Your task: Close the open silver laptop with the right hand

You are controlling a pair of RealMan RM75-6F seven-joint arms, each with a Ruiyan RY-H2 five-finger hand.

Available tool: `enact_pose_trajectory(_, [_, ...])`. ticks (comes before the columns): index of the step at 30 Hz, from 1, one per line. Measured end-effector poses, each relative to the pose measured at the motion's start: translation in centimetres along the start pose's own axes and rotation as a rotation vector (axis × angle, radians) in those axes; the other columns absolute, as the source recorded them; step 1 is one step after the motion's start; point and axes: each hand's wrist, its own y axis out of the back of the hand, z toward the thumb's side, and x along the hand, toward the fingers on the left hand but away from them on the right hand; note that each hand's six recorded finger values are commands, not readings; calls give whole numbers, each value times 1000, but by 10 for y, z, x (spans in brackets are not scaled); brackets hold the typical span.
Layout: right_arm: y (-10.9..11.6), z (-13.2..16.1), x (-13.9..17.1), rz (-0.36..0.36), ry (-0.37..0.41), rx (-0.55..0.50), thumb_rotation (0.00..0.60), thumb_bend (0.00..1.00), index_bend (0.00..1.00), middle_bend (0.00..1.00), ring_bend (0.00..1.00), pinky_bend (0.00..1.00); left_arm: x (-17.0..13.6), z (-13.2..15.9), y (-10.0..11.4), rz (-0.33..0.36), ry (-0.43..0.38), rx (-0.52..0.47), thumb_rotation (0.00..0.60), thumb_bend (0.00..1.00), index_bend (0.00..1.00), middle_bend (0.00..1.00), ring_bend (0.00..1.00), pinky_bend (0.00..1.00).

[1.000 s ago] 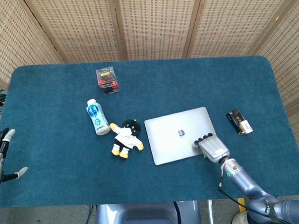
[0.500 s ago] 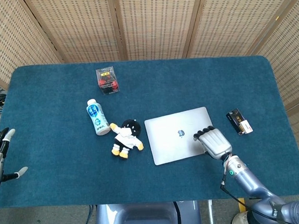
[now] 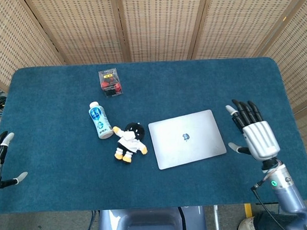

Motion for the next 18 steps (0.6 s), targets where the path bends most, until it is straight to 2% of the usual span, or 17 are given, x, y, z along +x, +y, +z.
enact_pose_trajectory(7, [2, -23, 42, -23, -91, 7, 600, 0, 0, 0, 0, 0, -3, -1, 2, 4, -16, 7, 600, 0, 0, 0, 0, 0])
enact_pose_trajectory(13, [-12, -32, 73, 17, -150, 12, 600, 0, 0, 0, 0, 0, -5, -1, 3, 15, -26, -1, 600, 0, 0, 0, 0, 0])
enact_pose_trajectory(18, [-20, -39, 85, 18, -196, 28, 600, 0, 0, 0, 0, 0, -7, 0, 4, 23, -32, 2, 600, 0, 0, 0, 0, 0])
